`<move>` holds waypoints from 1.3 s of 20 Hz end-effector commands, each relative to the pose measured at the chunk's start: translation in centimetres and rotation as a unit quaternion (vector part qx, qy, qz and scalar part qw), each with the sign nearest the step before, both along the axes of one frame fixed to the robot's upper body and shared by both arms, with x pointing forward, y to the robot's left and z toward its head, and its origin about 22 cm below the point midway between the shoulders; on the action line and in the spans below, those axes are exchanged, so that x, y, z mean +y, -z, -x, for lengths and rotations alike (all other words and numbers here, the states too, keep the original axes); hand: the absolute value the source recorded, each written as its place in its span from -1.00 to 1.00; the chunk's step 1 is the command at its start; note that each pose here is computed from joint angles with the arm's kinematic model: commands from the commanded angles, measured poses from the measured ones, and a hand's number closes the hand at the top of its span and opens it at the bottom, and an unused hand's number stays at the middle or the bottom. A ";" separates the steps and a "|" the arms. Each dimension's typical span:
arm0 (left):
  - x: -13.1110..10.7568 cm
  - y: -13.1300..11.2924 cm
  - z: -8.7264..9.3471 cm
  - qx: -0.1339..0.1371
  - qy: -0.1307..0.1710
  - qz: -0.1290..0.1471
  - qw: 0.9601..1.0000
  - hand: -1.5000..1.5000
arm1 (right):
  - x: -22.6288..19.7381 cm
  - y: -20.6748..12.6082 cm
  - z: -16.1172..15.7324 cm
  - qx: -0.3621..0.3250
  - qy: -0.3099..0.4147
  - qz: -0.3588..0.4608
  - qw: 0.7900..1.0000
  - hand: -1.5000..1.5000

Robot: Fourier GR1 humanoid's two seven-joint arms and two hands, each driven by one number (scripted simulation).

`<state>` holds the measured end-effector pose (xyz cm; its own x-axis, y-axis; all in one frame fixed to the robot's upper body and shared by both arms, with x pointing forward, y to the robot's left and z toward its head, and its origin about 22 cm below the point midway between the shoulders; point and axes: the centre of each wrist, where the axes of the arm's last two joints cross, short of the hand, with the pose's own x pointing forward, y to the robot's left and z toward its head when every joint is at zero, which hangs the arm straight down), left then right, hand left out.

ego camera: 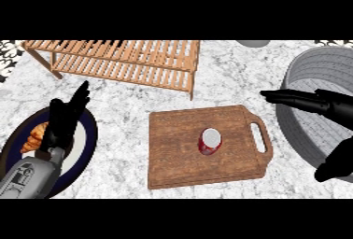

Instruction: Pick the can from the cutting board and place it in the basket

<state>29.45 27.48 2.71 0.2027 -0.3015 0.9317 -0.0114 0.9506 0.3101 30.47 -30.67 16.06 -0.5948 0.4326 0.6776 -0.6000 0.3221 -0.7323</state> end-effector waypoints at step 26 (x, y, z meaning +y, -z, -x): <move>0.6 1.5 -0.1 0.000 -0.002 0.001 1.000 0.00 | 7.2 10.4 -0.1 -0.011 0.035 -0.026 0.999 -1.00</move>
<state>29.30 28.05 2.28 0.2028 -0.3071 0.9298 -0.0078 0.9490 0.3151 31.14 -23.83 7.23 -0.5732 0.4434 0.6891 -0.5668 0.3927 -0.7242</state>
